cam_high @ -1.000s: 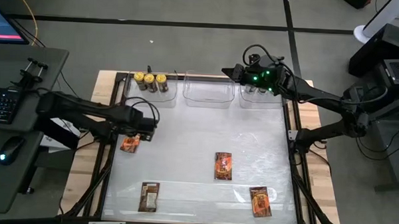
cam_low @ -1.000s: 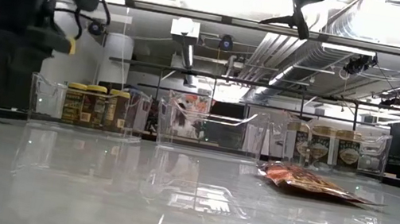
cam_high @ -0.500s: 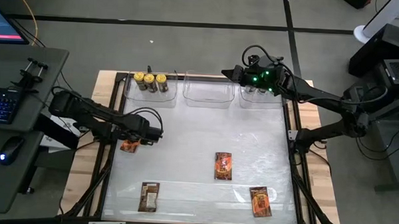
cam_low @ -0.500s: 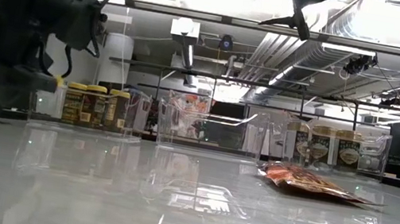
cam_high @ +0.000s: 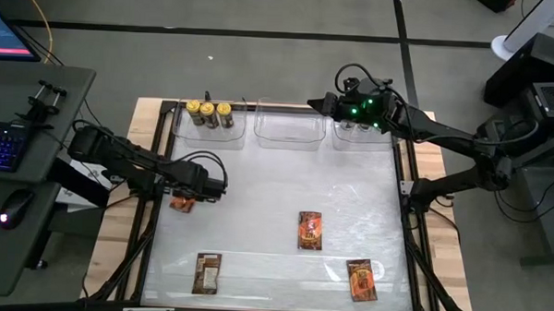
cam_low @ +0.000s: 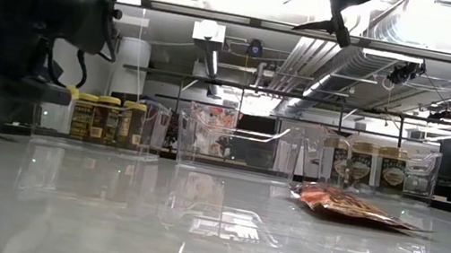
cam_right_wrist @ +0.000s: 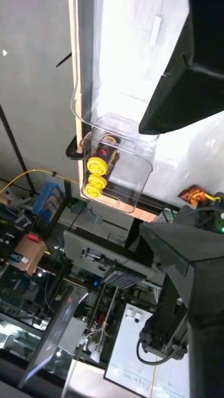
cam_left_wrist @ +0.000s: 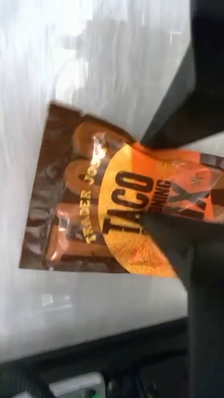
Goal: Sort spices by type
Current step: Put the top left orange seasoning pack into the middle transparent bin
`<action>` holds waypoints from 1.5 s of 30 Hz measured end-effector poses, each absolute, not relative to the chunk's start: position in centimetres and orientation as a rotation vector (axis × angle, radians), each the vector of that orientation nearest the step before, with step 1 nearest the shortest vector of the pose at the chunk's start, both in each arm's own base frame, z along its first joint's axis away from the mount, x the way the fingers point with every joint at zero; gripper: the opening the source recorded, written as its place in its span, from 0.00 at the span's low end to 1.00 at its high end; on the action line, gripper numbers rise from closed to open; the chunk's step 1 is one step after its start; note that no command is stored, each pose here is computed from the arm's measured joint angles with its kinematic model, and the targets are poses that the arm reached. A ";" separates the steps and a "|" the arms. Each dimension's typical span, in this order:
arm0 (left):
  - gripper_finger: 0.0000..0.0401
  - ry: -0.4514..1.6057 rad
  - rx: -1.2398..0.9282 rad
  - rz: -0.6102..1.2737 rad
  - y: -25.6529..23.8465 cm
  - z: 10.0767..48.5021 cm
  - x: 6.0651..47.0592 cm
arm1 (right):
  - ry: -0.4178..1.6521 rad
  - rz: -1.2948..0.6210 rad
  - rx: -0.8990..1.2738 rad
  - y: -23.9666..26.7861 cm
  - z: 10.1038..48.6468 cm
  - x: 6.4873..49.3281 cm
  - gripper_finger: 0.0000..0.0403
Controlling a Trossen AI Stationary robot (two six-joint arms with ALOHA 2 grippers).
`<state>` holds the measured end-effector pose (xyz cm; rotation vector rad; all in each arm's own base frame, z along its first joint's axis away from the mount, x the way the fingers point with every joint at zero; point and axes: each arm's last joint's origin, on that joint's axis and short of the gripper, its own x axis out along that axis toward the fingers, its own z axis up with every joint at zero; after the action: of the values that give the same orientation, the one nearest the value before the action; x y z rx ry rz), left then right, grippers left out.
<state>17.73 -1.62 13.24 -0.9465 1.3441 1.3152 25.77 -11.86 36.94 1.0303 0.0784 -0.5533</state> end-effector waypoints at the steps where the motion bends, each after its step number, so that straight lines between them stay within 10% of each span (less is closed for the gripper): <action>1: 0.36 1.333 -0.948 1.309 -1.6 13.2 17.8 | 0.078 -0.554 1.031 -11.9 36.9 25.8 0.59; 7: 0.04 1.235 -0.967 1.245 -1.6 13.6 19.1 | 0.079 -0.554 1.030 -11.9 36.9 25.8 0.59; 20: 0.01 0.551 -0.494 0.562 4.3 28.6 27.8 | -0.001 -0.392 1.021 -11.6 38.5 25.8 0.59; 27: 0.01 0.587 -0.073 0.491 12.0 35.1 30.9 | -0.179 -0.258 0.948 -10.6 41.7 24.0 0.59; 45: 0.06 1.144 0.118 0.322 18.8 23.0 40.6 | -0.240 -0.261 0.882 -9.4 43.1 22.5 0.59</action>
<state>40.64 18.83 22.95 0.1182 1.1438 0.3223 22.45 -9.43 43.11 0.8825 -0.2395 -0.2611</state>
